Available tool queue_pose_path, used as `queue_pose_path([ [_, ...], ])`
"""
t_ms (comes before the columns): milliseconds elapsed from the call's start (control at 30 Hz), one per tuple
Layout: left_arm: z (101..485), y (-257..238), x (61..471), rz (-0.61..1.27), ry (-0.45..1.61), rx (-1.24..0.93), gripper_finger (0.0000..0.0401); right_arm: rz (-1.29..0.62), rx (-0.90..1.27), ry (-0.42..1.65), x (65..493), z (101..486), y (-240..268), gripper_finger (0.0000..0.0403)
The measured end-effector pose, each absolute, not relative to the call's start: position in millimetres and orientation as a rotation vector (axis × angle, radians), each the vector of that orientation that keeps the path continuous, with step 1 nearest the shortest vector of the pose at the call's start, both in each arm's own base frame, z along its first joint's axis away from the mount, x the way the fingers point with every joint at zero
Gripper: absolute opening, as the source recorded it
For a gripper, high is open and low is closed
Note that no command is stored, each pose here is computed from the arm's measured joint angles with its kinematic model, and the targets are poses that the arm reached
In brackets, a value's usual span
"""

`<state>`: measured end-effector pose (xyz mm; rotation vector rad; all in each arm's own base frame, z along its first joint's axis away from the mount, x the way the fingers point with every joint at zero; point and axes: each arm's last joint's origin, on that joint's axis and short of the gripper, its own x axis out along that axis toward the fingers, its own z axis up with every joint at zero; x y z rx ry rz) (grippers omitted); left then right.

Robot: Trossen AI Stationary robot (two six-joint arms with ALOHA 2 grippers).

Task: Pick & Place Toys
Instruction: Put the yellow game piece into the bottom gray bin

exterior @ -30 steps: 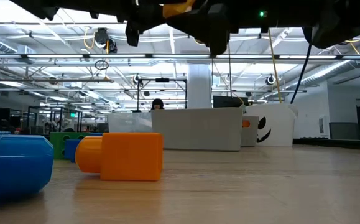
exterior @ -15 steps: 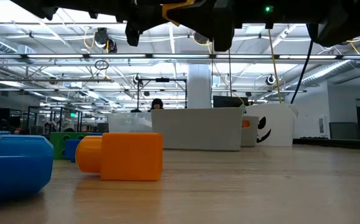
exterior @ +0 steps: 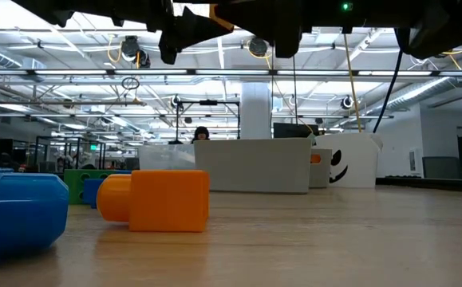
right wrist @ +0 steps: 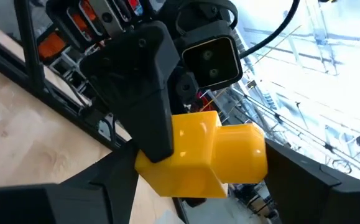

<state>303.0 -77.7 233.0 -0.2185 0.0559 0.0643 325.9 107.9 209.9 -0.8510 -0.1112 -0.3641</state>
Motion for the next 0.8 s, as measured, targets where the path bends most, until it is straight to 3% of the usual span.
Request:
queue_pose_path([
  [400,284.0,-73.1,269.0,0.011,-0.046,-0.115,0.0252,-0.397,-0.74,0.033,333.9,195.7,89.7,0.0263],
  [800,267.5,-70.8,269.0,0.034,0.116,-0.106,0.0253,-0.541,-0.366,0.278,344.4,164.4,16.4,0.027],
])
